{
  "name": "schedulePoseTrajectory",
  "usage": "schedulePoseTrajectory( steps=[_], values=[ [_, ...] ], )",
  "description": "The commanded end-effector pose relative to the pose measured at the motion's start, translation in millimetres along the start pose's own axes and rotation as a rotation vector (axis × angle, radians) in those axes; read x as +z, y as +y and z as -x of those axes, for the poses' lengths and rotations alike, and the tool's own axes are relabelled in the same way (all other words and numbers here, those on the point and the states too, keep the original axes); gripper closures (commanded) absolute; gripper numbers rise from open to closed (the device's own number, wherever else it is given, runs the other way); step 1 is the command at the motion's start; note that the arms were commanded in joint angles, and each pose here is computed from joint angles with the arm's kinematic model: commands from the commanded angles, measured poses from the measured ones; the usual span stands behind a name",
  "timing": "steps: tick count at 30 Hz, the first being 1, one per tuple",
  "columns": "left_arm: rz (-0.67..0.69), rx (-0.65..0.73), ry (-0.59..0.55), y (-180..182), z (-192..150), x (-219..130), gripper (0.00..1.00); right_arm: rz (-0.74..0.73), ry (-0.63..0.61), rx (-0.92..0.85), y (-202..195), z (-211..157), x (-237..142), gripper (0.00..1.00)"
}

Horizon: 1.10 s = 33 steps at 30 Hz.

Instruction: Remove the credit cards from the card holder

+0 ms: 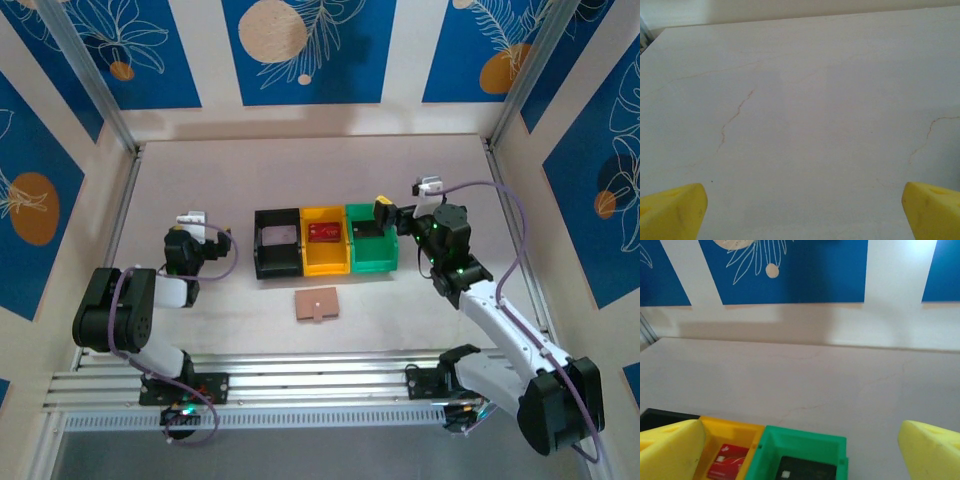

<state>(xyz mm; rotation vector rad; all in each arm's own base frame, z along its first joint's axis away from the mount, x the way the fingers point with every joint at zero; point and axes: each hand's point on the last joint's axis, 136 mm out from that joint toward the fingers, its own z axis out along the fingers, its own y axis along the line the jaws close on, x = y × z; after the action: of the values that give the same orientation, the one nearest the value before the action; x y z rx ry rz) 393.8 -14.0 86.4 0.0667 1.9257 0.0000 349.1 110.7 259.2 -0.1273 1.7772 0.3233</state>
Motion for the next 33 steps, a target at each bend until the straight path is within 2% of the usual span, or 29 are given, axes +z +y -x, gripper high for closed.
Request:
schedulePoseTrajectory(
  steps=[1,2,4,6,7,9,11,12,14,16,19,22,24,27,29,32,33],
  values=[
    [-0.015,0.024,-0.015,-4.9,5.9,2.0,0.0,0.057,0.119,0.184,1.4,-17.8,-8.1,0.01],
    [0.003,0.038,-0.017,-4.7,6.3,1.5,0.0,0.111,0.122,0.224,6.8,-15.5,-12.1,0.01],
    [0.156,0.047,-0.046,8.7,17.1,-7.6,0.0,0.109,0.113,0.37,2.0,-11.1,-20.3,0.01],
    [0.195,0.006,0.004,20.9,29.4,-16.6,0.0,0.151,0.076,0.401,5.2,1.6,-28.3,0.01],
    [0.214,0.004,0.009,24.5,40.1,-19.4,0.0,0.118,0.076,0.446,0.6,2.3,-30.4,0.01],
    [0.178,-0.067,-0.05,19.1,64.1,-28.0,0.0,0.07,0.098,0.539,-5.2,1.1,-33.2,0.01],
    [0.137,-0.221,-0.108,15.1,86.0,-45.0,0.0,0.092,0.143,0.535,2.5,-2.4,-36.1,0.01],
    [0.076,-0.272,-0.1,6.8,96.6,-56.3,0.0,0.085,0.167,0.527,6.2,-4.0,-38.2,0.01],
    [-0.068,-0.249,-0.137,-13.5,127.9,-74.6,0.0,0.081,0.191,0.468,14.3,-4.1,-41.3,0.01],
    [-0.107,-0.349,-0.156,-17.6,146.2,-85.5,0.0,0.058,0.222,0.418,18.8,-9.1,-41.4,0.01],
    [-0.185,-0.455,-0.083,-31.5,155.3,-95.2,0.0,0.048,0.308,0.4,27.2,-20.7,-40.1,0.01],
    [-0.165,-0.599,0.009,-32.2,142.6,-99.9,0.0,0.036,0.358,0.378,34.9,-25.0,-42.9,0.01],
    [-0.245,-0.602,0.001,-45.7,141.9,-106.6,0.0,0.059,0.371,0.371,43.8,-28.5,-44.3,0.01],
    [-0.444,-0.592,-0.087,-72.5,157.1,-124.4,0.0,0.082,0.412,0.341,56.9,-39.4,-43.7,0.01],
    [-0.443,-0.637,0.001,-76.1,149.5,-123.4,0.0,0.073,0.453,0.319,62.0,-48.6,-43.0,0.01],
    [-0.576,-0.534,0.068,-102.0,152.6,-129.0,0.0,0.081,0.517,0.289,73.7,-62.1,-43.5,0.01],
    [-0.561,-0.53,0.095,-104.1,147.6,-127.5,0.0,0.082,0.528,0.278,77.0,-65.0,-43.9,0.01]
  ],
)
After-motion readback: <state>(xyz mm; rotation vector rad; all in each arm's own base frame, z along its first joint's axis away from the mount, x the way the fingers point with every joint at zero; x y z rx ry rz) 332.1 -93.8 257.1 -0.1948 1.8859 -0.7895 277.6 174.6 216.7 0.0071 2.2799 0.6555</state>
